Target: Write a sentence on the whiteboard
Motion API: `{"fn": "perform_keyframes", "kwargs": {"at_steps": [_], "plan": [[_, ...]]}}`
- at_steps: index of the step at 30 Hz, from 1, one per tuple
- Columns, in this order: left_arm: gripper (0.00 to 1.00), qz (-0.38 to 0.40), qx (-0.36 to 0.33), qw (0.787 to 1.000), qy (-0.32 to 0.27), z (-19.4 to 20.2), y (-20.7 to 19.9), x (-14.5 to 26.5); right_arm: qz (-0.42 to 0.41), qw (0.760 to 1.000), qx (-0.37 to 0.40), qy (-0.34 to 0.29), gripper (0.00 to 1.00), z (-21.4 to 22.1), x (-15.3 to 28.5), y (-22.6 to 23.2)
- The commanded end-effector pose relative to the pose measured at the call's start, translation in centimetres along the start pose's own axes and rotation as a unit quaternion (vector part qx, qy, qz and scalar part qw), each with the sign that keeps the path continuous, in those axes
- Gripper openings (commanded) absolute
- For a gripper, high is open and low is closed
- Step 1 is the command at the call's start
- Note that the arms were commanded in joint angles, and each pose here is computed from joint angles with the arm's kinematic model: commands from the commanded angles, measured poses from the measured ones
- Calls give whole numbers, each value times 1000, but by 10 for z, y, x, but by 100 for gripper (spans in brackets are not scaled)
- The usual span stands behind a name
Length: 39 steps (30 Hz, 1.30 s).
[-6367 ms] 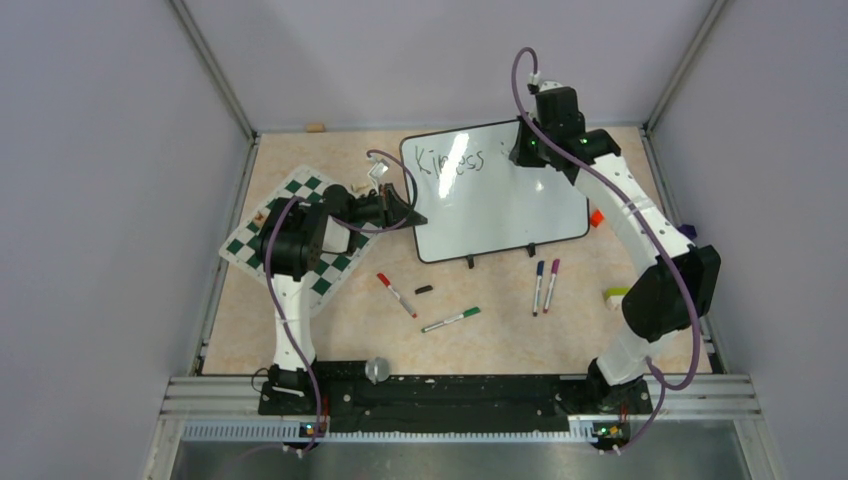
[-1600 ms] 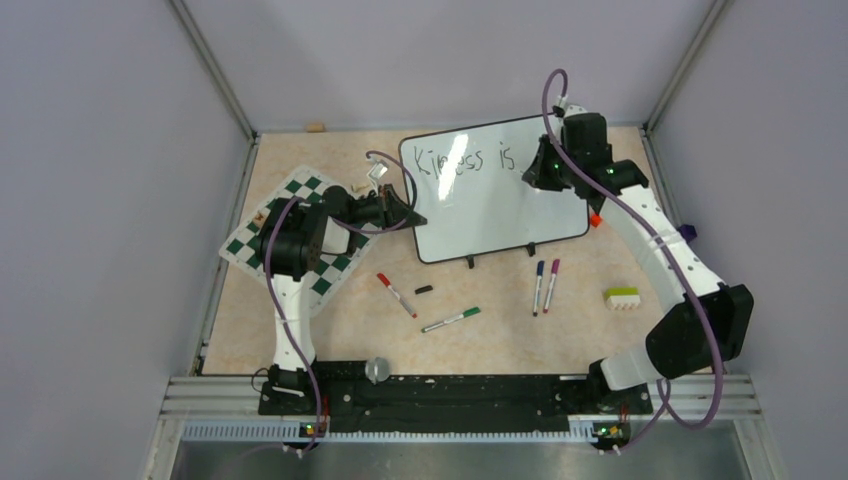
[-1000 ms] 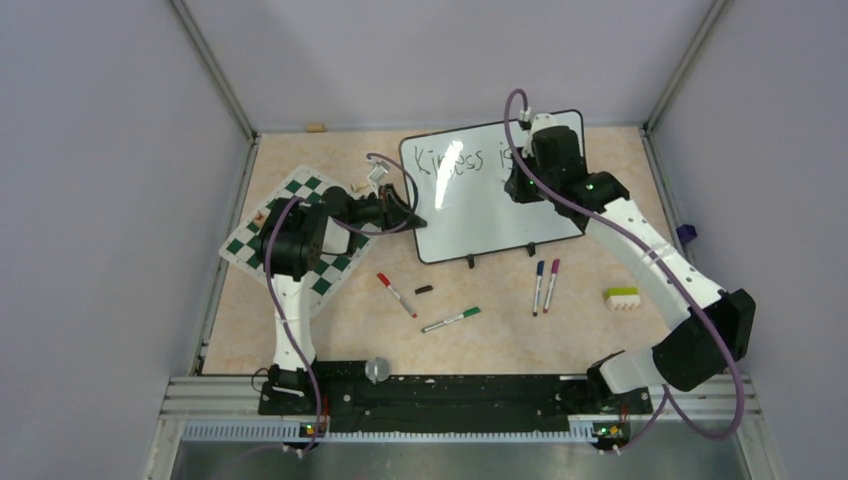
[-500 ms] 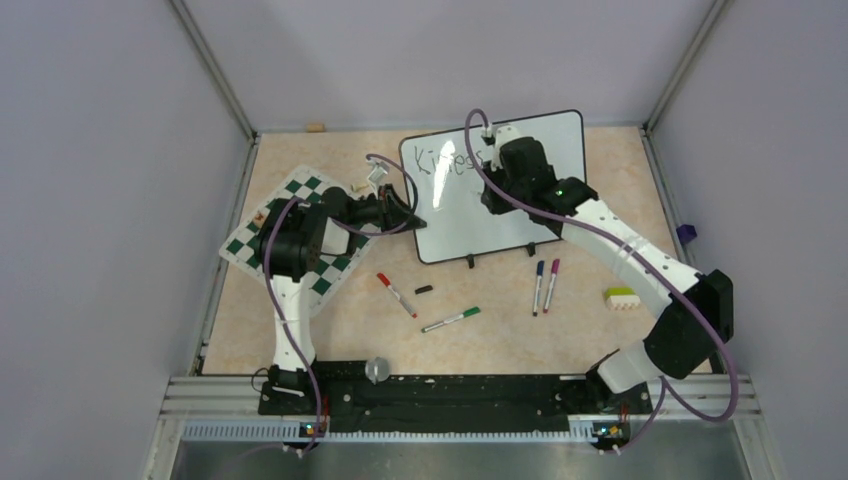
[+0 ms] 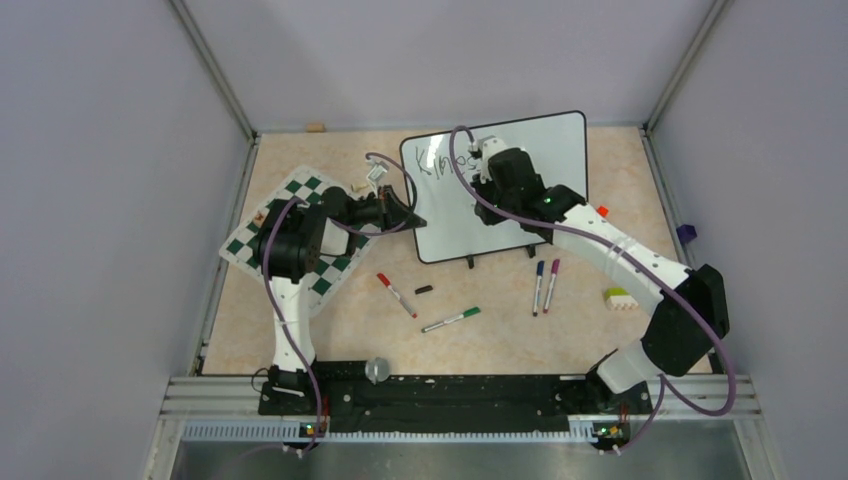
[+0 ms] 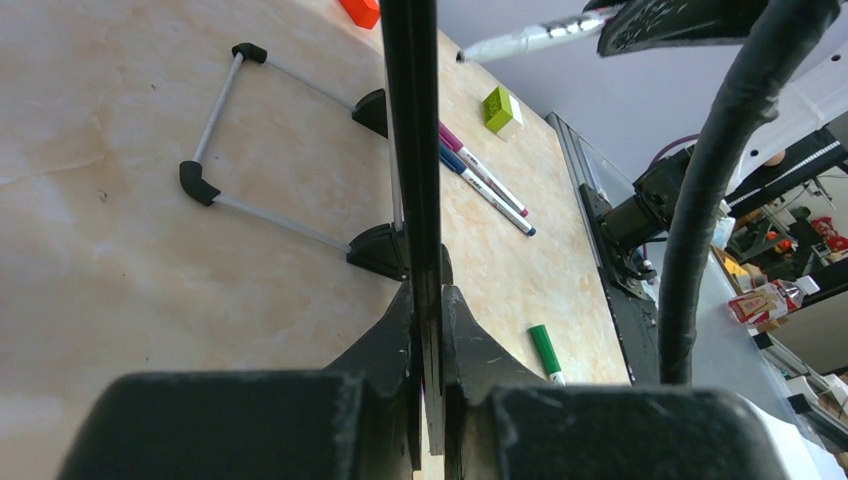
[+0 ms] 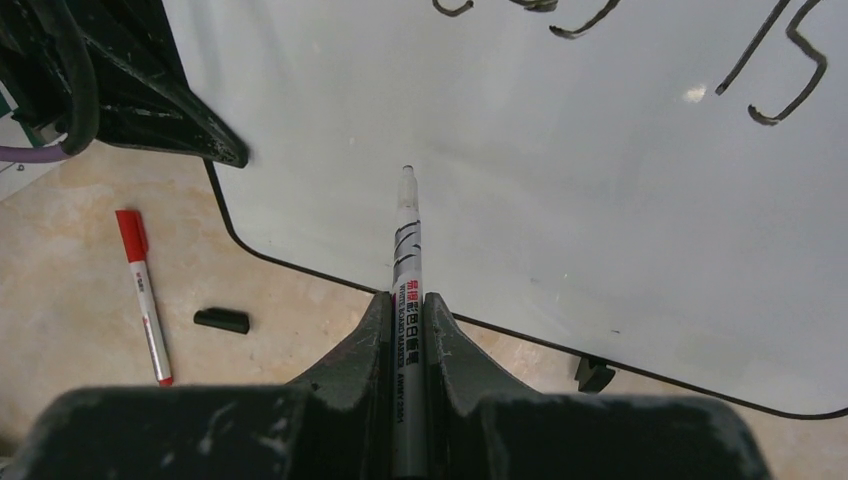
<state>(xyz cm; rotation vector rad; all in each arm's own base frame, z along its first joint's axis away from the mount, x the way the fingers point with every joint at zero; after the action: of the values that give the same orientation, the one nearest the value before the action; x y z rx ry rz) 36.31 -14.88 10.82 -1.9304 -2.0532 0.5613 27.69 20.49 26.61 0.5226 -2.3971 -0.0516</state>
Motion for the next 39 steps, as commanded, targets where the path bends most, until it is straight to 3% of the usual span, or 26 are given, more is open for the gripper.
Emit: {"fn": "perform_keyframes", "kwargs": {"at_steps": [1, 39], "plan": [[0, 30, -120, 992, -6, -20, -12, -3, -7, 1000, 8, -26, 0, -5, 7, 4], [0, 24, -107, 994, -13, -21, -3, -6, -8, 999, 31, -24, 0, -10, -8, 13]]}}
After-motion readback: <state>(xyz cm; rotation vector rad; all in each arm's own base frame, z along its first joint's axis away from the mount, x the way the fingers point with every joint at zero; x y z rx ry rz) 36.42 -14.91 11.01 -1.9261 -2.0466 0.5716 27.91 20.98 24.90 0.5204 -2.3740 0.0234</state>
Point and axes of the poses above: each gripper's point midway between its finger pads, its own x axis back along the fingers, its own y axis along the line the jaws close on, z = x × y, the point moved 10 cm from there along x, back along the fingers, and after that the axes turned 10 degrees about -x, right-handed, at the moved point
